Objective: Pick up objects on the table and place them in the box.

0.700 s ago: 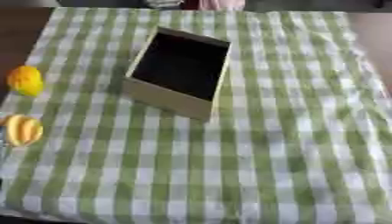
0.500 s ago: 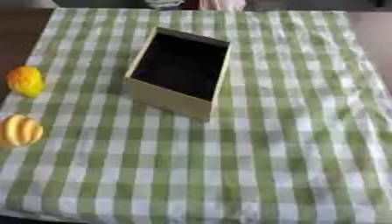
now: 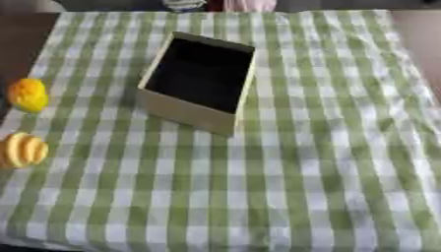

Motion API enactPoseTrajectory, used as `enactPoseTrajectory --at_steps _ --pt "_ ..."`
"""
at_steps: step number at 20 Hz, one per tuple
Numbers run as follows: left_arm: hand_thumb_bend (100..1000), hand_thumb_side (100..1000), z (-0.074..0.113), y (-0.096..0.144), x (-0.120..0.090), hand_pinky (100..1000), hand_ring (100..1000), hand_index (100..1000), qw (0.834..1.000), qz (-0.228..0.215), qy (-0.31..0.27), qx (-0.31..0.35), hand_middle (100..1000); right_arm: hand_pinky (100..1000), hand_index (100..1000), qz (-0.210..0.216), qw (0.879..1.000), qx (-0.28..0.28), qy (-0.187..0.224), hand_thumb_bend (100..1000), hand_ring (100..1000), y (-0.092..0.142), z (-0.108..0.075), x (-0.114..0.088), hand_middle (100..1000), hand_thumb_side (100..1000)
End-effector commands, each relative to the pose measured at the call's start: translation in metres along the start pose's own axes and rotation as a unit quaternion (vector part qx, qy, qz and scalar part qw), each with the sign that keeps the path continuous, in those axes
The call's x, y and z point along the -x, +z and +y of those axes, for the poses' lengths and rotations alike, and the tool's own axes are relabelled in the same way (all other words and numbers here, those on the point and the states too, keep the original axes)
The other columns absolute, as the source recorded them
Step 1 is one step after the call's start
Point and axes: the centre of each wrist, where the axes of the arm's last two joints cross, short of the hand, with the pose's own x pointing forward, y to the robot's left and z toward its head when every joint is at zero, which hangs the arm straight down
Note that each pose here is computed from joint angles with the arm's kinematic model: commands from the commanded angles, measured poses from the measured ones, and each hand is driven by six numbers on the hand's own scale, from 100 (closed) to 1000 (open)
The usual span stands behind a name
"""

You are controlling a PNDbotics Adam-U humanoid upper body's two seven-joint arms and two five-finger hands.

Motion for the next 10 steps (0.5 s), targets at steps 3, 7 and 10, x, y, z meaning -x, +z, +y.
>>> enactPoseTrajectory --at_steps 3,7,10 --pt "480 398 0.026 -0.009 0.017 762 789 906 0.981 0.047 -0.12 0.145 741 908 892 -0.014 1.0 -0.012 0.016 100 824 -0.006 -0.006 -0.007 710 609" --pt "493 100 0.03 -0.015 0.037 774 809 919 0.963 0.074 -0.128 0.227 761 908 891 -0.014 1.0 -0.013 0.016 100 823 -0.006 -0.006 -0.007 708 610" --pt "496 100 0.028 -0.016 0.047 776 813 920 0.953 0.09 -0.132 0.258 765 907 891 -0.014 1.0 -0.013 0.014 100 822 -0.006 -0.005 -0.007 706 610"
